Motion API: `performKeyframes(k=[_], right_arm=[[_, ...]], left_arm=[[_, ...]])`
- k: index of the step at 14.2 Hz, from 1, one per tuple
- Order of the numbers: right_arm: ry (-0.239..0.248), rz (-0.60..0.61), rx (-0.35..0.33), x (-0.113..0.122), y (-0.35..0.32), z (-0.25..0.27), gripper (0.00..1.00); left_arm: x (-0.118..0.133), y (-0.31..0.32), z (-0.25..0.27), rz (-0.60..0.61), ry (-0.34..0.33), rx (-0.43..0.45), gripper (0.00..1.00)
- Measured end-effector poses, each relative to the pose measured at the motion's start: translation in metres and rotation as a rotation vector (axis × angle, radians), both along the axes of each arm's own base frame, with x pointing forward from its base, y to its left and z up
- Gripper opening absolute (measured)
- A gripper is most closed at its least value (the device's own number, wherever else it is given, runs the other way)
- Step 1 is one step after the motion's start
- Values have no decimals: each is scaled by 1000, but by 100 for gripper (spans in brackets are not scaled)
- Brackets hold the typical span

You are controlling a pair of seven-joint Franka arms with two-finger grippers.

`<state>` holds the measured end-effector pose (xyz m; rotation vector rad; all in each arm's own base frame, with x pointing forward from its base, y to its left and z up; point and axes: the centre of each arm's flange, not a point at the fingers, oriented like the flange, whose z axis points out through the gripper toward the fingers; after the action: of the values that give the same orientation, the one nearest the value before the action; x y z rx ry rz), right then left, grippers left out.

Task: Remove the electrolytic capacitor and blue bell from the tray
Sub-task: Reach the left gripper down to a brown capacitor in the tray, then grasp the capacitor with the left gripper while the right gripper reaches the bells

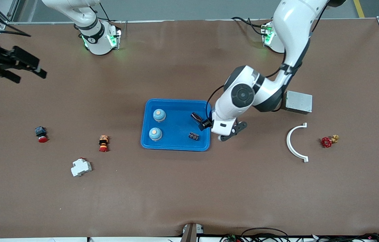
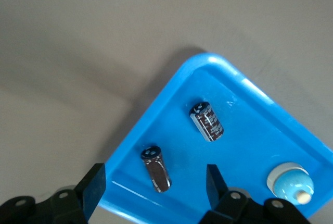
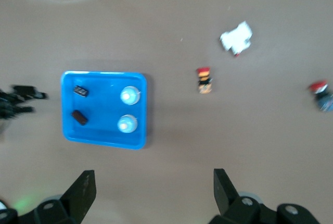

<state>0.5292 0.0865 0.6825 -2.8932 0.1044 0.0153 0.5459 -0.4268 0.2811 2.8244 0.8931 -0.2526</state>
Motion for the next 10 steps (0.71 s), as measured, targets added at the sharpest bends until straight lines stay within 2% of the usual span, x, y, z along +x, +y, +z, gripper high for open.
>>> performKeyframes(k=[3,4,7,8,10], right_arm=[[80,-58,-28,-16,87,-13,100],[101,-46,-63,-20,113,-26,100],[129,-31,-246,-32,198,-80,100],[138,-14,-287,-39,226,-99,100],[178,11,-324,-45,263,-135,100]], left_arm=[[-18,-23,-32,74,40,19,81],[-25,-29,-40,97,55,32,78],[-42,-46,-64,177,74,69,76],[-47,-51,-72,196,76,81,72],[-56,-59,-86,213,79,95,70]])
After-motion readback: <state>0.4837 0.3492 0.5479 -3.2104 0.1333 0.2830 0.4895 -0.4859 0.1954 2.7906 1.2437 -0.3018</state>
